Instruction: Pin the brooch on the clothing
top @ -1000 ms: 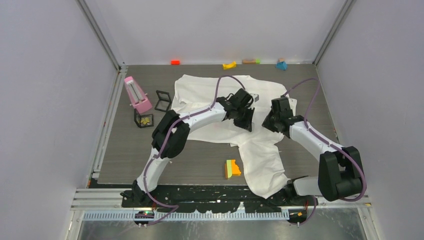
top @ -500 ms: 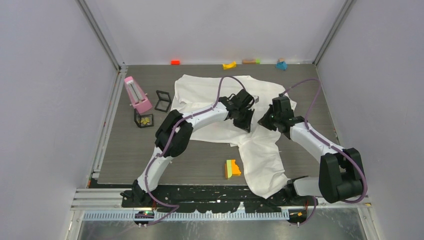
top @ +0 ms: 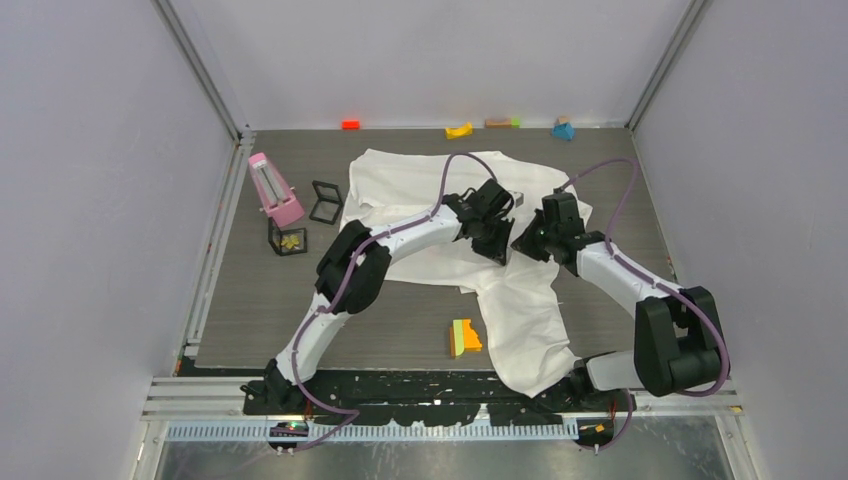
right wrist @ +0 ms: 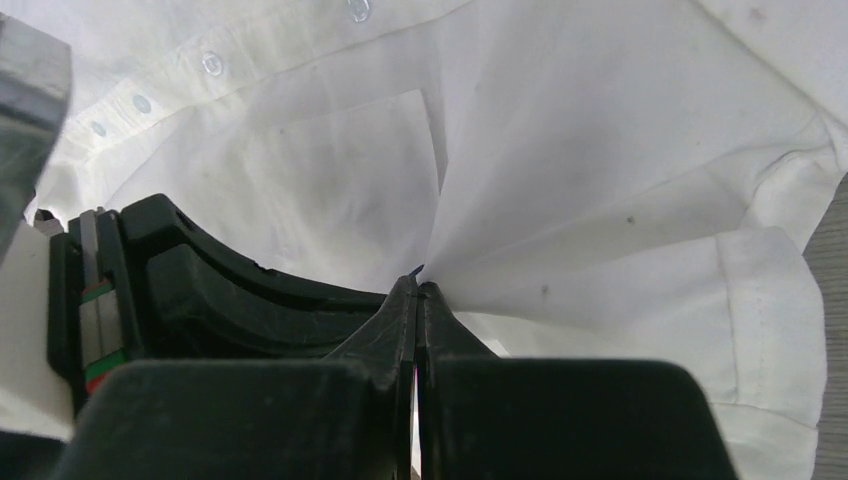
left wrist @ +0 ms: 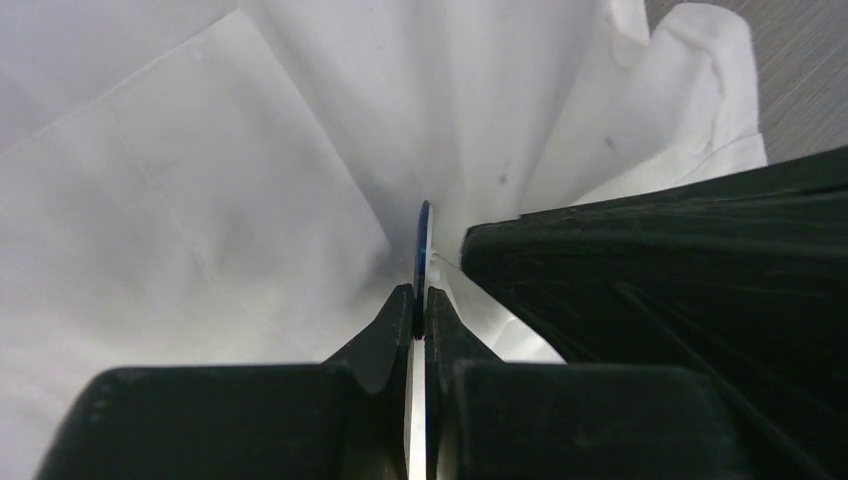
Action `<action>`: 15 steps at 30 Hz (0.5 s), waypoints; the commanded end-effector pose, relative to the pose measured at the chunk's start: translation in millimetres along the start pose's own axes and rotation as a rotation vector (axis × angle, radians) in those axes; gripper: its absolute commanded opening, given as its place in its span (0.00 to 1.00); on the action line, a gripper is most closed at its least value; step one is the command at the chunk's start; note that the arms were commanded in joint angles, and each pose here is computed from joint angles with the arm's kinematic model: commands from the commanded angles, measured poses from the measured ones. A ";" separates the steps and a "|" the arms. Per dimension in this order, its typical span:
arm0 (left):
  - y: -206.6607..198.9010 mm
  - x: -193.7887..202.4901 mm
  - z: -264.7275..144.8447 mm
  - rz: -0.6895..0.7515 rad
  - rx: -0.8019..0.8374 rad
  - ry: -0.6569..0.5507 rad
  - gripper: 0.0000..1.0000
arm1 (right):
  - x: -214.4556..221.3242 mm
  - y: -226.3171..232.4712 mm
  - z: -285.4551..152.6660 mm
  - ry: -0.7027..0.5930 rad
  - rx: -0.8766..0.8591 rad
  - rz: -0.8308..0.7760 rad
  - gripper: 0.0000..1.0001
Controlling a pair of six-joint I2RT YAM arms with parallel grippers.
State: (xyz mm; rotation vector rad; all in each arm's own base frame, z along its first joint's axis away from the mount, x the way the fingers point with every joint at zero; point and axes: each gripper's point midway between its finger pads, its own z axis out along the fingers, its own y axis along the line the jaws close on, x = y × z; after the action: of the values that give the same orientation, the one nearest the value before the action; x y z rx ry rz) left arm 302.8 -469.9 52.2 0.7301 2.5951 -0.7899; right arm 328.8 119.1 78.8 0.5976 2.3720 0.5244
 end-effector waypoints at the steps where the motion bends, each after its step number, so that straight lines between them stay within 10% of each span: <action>1: -31.8 -15.0 -8.3 0.027 0.102 -0.066 0.00 | -3.6 0.8 5.7 -0.020 0.007 0.008 0.01; 11: -56.4 -20.7 -19.8 -0.024 0.223 -0.104 0.00 | -4.3 -1.4 5.1 -0.018 0.022 -0.002 0.01; 15: -58.9 -21.3 -22.0 -0.033 0.233 -0.106 0.00 | -11.0 3.3 -8.9 -0.040 0.014 -0.015 0.17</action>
State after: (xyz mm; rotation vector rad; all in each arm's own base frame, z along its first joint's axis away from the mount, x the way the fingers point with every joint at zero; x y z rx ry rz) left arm 288.0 -488.6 49.5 0.6830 2.5809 -0.9660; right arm 324.1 113.5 61.0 0.6262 2.4247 0.4658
